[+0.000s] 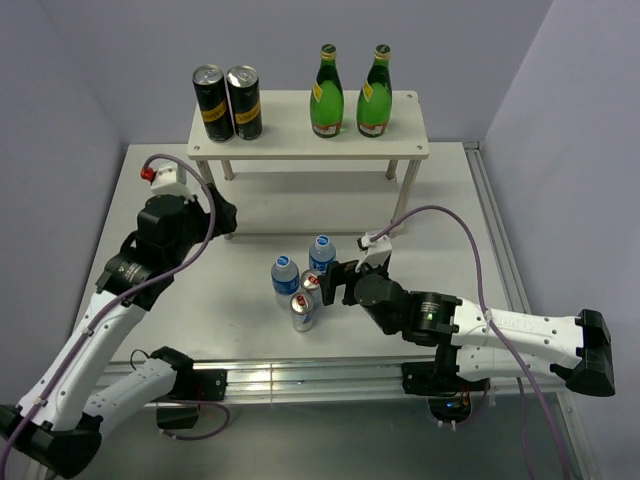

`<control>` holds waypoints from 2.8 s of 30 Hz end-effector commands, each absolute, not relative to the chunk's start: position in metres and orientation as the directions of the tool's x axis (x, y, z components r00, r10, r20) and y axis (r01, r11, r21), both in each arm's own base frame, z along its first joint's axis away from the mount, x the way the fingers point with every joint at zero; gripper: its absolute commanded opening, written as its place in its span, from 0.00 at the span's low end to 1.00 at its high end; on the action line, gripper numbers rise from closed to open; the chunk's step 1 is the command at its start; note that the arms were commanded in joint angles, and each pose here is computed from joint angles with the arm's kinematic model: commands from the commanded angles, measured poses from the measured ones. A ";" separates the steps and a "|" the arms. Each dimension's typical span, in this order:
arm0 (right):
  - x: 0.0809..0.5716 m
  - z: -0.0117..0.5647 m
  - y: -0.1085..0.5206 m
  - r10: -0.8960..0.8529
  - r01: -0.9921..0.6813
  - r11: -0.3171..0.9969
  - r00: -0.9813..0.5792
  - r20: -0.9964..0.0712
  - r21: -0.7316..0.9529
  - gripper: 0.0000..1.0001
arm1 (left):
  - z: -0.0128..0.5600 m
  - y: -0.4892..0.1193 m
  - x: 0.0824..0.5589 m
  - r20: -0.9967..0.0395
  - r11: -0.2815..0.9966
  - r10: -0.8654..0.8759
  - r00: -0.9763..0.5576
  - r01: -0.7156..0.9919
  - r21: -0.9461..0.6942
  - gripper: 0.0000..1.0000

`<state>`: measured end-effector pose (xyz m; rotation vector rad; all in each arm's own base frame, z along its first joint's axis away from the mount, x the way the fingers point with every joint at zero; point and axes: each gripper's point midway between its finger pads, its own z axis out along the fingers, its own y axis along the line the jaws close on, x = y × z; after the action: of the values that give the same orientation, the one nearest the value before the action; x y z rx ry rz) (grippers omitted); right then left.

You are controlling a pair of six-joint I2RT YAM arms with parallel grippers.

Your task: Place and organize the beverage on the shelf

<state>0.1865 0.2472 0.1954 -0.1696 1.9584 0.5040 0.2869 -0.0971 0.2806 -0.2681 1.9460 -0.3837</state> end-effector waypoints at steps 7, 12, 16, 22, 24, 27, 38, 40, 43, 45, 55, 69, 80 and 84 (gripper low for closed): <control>0.197 0.184 0.254 0.143 -0.288 0.918 -0.400 -0.905 0.273 1.00 | 0.311 -0.101 0.250 -0.913 0.914 -0.379 -0.151 -0.215 -0.344 0.94; 0.210 0.176 0.257 0.127 -0.262 0.936 -0.373 -0.919 0.236 1.00 | 0.283 -0.123 0.228 -0.892 0.913 -0.396 -0.218 -0.195 -0.358 0.95; 0.225 0.161 0.260 0.088 -0.250 0.948 -0.382 -0.920 0.195 1.00 | 0.281 -0.133 0.210 -0.871 0.904 -0.428 -0.240 -0.117 -0.412 0.95; 0.252 0.153 0.262 0.093 -0.225 0.956 -0.380 -0.920 0.190 1.00 | 0.262 -0.136 0.204 -0.882 0.927 -0.375 -0.285 -0.100 -0.362 0.95; 0.258 0.155 0.264 0.102 -0.220 0.956 -0.373 -0.922 0.195 1.00 | 0.254 -0.132 0.202 -0.891 0.939 -0.344 -0.296 -0.120 -0.322 0.94; 0.266 0.150 0.267 0.117 -0.210 0.955 -0.384 -0.916 0.210 1.00 | 0.249 -0.135 0.196 -0.892 0.941 -0.337 -0.301 -0.111 -0.319 0.95; 0.278 0.127 0.287 0.099 -0.206 0.958 -0.416 -0.904 0.199 1.00 | 0.239 -0.119 0.180 -0.878 0.933 -0.359 -0.316 -0.098 -0.346 0.95; 0.278 0.125 0.287 0.104 -0.202 0.958 -0.418 -0.903 0.204 1.00 | 0.237 -0.122 0.177 -0.873 0.930 -0.368 -0.320 -0.102 -0.354 0.95; 0.278 0.124 0.285 0.099 -0.195 0.961 -0.417 -0.903 0.196 1.00 | 0.236 -0.119 0.174 -0.883 0.938 -0.346 -0.317 -0.112 -0.327 0.95; 0.277 0.123 0.281 0.099 -0.184 0.964 -0.419 -0.903 0.191 1.00 | 0.233 -0.117 0.172 -0.894 0.949 -0.315 -0.318 -0.113 -0.294 0.95; 0.261 0.132 0.250 0.132 -0.130 0.971 -0.409 -0.903 0.201 1.00 | 0.247 -0.117 0.167 -0.870 0.935 -0.353 -0.345 -0.091 -0.343 0.95; 0.195 0.104 0.249 0.036 -0.306 0.915 -0.587 -0.809 0.263 1.00 | 0.258 -0.105 0.155 -0.861 0.957 -0.278 -0.427 -0.044 -0.287 0.96; 0.189 0.046 0.264 -0.057 -0.311 0.926 -0.675 -0.736 0.213 1.00 | 0.268 -0.091 0.152 -0.827 0.906 -0.392 -0.404 -0.015 -0.422 0.96; 0.189 0.039 0.266 -0.060 -0.298 0.932 -0.688 -0.723 0.206 1.00 | 0.266 -0.093 0.153 -0.833 0.912 -0.383 -0.400 -0.019 -0.410 0.96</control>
<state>0.1868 0.2524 0.0308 -0.2890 2.3288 0.3376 0.1523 -0.0875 0.2686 -0.3270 1.9509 -0.4305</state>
